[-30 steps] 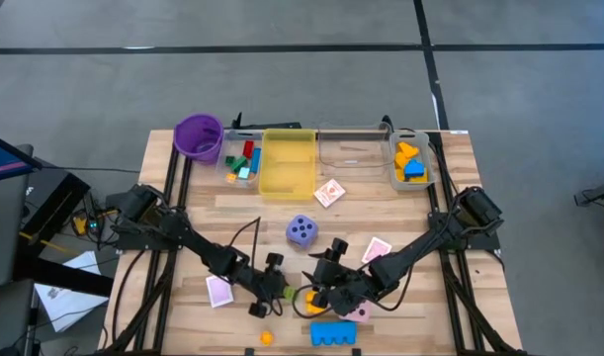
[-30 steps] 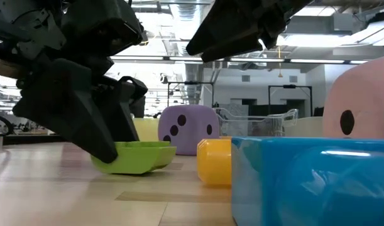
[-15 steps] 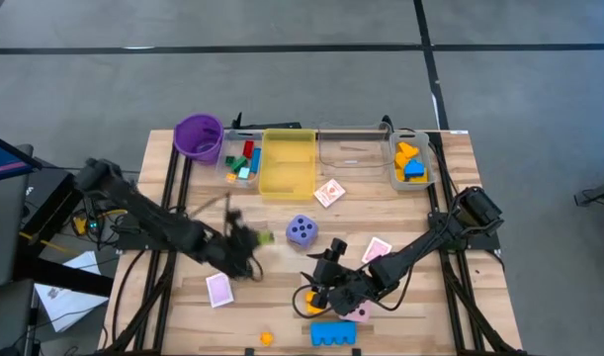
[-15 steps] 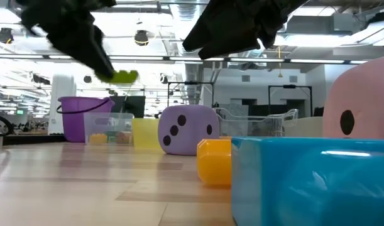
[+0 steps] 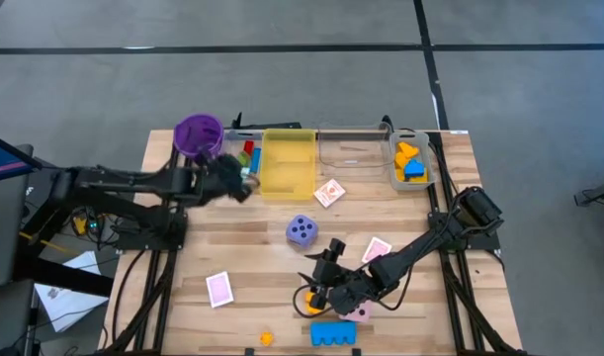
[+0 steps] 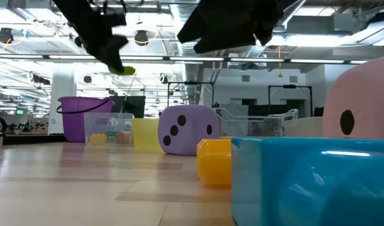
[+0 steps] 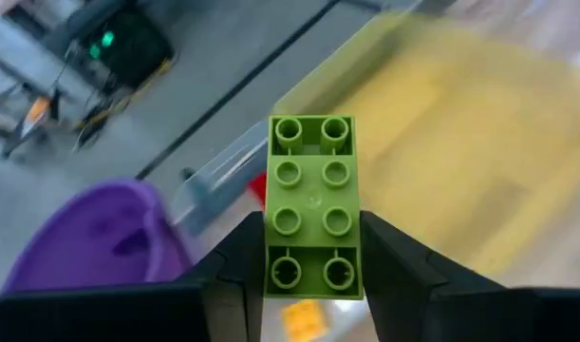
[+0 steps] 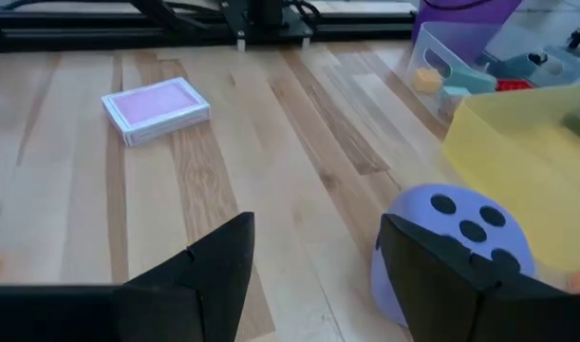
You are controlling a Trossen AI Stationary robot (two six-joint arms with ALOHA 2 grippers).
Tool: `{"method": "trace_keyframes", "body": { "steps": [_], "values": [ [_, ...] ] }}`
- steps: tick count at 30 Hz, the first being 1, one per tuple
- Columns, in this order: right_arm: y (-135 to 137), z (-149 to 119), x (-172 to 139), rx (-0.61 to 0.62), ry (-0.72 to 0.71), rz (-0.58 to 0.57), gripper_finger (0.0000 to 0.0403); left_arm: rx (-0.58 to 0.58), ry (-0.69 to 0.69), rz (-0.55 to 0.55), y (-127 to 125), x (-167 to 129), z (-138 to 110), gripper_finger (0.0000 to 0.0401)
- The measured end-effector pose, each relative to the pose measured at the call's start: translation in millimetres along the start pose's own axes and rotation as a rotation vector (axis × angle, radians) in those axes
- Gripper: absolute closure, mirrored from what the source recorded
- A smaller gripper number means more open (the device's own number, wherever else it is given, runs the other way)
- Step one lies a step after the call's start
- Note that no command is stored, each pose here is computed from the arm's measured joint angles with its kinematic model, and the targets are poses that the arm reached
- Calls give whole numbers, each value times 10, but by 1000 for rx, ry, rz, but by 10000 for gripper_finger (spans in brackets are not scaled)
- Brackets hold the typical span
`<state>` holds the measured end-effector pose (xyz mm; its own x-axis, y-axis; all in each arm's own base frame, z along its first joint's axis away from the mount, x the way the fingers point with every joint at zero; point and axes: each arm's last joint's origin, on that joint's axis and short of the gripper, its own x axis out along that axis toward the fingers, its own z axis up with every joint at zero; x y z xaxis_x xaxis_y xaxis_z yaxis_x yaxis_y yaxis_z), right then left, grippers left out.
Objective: Pick & Place Toys
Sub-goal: Put the small light green game piece into the white bin, then put the small yellow game piece into the white bin
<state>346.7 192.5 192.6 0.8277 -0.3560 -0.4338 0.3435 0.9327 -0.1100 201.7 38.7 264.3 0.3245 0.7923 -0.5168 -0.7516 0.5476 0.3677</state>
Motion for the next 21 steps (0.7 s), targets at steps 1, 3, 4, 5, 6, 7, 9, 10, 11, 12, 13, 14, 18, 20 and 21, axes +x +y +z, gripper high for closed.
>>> {"method": "trace_keyframes", "body": {
  "steps": [1,3,4,5,6,7,9,10,11,12,13,14,18,20,21],
  "values": [
    [4,9,0,3,-6,3,181,-3,23,14,55,62,10,281],
    [7,14,-1,7,-11,5,181,-2,68,36,147,186,23,256],
    [9,13,-3,7,-11,6,181,-6,94,35,191,239,21,241],
    [11,12,-6,4,-11,7,181,-14,117,30,236,283,19,225],
    [13,12,-7,-2,-11,7,181,-34,133,20,276,318,22,209],
    [14,12,-8,-5,-11,8,181,-52,148,2,307,348,24,195],
    [14,12,-8,-8,-11,8,181,-79,183,-45,353,396,17,169],
    [14,12,-8,-8,-12,8,181,-91,195,-74,365,410,15,157],
    [14,13,-8,-7,-12,9,181,-101,205,-106,370,419,15,147],
    [16,11,-10,-8,-12,10,181,-107,215,-138,368,423,13,138],
    [17,12,-10,-8,-12,10,181,-111,224,-178,358,422,10,130],
    [18,12,-12,-10,-12,10,181,-115,235,-232,341,416,9,124],
    [31,6,-25,-21,-11,18,181,-97,295,-605,193,328,-1,112],
    [32,5,-25,-21,-9,21,181,-49,315,-824,82,231,-10,114],
    [32,5,-25,-24,-9,22,181,-24,321,-918,20,169,-15,116]
  ]
}}
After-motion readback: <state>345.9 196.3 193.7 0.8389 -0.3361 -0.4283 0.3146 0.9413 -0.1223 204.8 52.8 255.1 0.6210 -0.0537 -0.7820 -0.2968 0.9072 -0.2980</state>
